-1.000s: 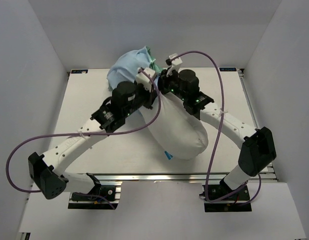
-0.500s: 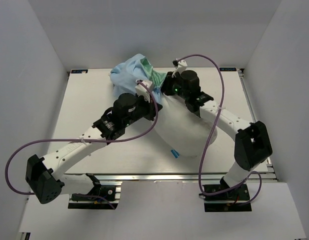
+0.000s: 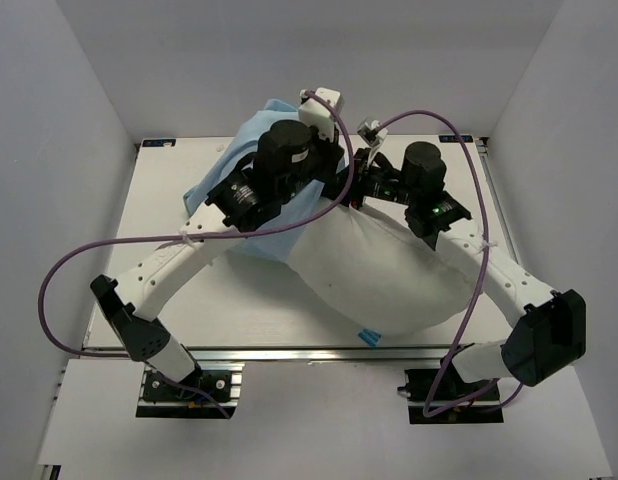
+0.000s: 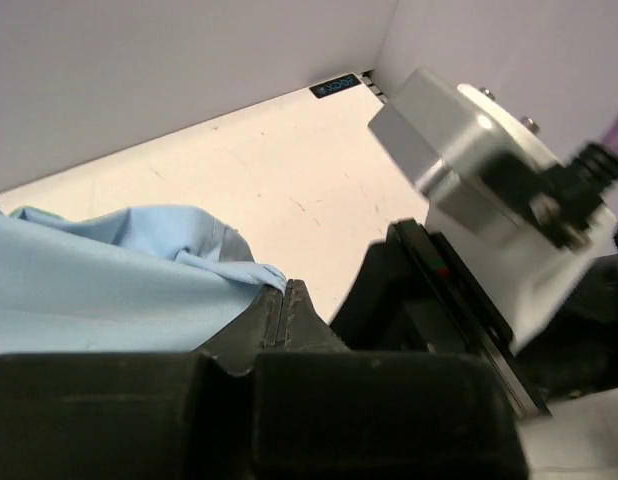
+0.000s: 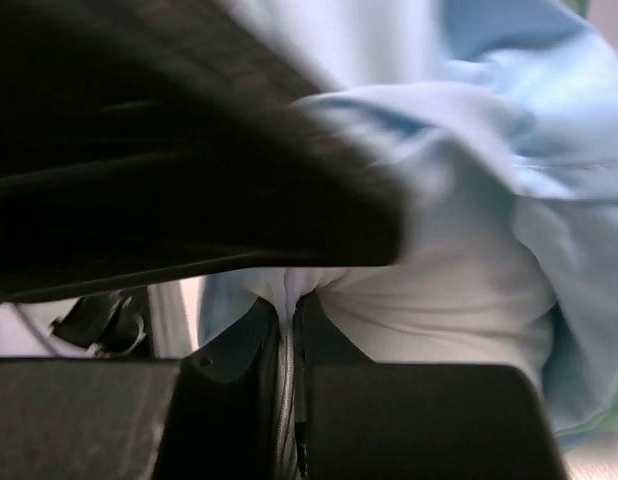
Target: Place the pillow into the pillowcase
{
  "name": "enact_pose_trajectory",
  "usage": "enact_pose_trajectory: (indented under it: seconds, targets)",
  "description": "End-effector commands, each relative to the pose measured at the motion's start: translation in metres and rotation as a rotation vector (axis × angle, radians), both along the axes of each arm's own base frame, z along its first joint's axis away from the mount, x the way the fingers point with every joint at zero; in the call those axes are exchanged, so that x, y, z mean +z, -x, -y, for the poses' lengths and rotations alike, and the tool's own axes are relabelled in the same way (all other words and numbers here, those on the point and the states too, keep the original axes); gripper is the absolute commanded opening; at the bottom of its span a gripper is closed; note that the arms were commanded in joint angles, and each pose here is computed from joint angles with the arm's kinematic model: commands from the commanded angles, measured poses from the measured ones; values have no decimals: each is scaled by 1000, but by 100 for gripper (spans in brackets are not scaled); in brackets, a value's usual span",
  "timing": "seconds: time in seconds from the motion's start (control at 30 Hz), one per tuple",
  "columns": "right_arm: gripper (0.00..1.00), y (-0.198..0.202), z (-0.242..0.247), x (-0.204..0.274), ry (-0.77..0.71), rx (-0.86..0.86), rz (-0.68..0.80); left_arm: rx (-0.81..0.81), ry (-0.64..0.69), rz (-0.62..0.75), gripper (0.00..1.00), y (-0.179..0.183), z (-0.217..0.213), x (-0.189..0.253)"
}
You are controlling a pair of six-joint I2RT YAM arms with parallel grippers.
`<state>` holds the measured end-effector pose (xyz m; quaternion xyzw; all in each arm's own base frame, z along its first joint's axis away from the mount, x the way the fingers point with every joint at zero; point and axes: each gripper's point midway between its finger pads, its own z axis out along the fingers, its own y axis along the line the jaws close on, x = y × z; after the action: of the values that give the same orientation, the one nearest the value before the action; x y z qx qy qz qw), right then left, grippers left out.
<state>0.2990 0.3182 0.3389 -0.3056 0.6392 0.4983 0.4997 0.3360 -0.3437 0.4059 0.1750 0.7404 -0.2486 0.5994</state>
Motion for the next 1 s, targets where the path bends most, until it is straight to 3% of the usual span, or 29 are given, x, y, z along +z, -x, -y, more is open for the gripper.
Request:
enact_pose_trajectory:
  seconds: [0.0,0.13,0.27,0.3,0.33,0.43,0.63,0.67,0.7,0.73,0.77,0.83,0.87,0.9,0.93,0.97]
  targets:
    - [0,45,-1,58,-20,206,146,-38,-26,70,0,8,5,35]
    - [0,27,-2,41,39,153,136,-63,-84,23,1,-9,31,20]
    - [0,5,-20,9,71,199,147,-202,-116,-25,0,-19,80,-10]
    - [0,-2,-23,4,74,198,156,-235,-147,-70,0,-24,95,-35]
    - [0,-9,-27,5,76,192,171,-270,-117,-54,0,-22,104,-23]
    - [0,-64,-43,-28,124,76,146,-394,-106,-119,0,-12,130,-53]
    - [0,-128,-46,-107,180,-142,23,-364,-185,-292,3,-34,124,-147]
    - [9,-132,-39,-122,193,-183,-21,-331,-186,-324,6,-47,115,-160]
    - [14,-136,-33,-130,197,-226,-51,-331,-190,-359,13,-51,110,-172]
    - [19,-143,-25,-134,194,-292,-99,-322,-196,-402,27,-59,108,-191]
    - [33,-146,-13,-135,192,-335,-125,-316,-187,-422,33,-65,104,-194]
    - [44,-153,5,-133,195,-411,-172,-318,-172,-467,50,-78,91,-201]
    - [55,-153,19,-127,203,-447,-197,-305,-165,-471,57,-86,85,-200]
    - [58,-154,28,-122,205,-478,-205,-310,-164,-462,65,-88,83,-197]
    - [61,-151,35,-107,195,-489,-190,-300,-159,-452,85,-90,81,-193]
    - [74,-149,43,-109,219,-502,-210,-303,-148,-421,97,-89,79,-178]
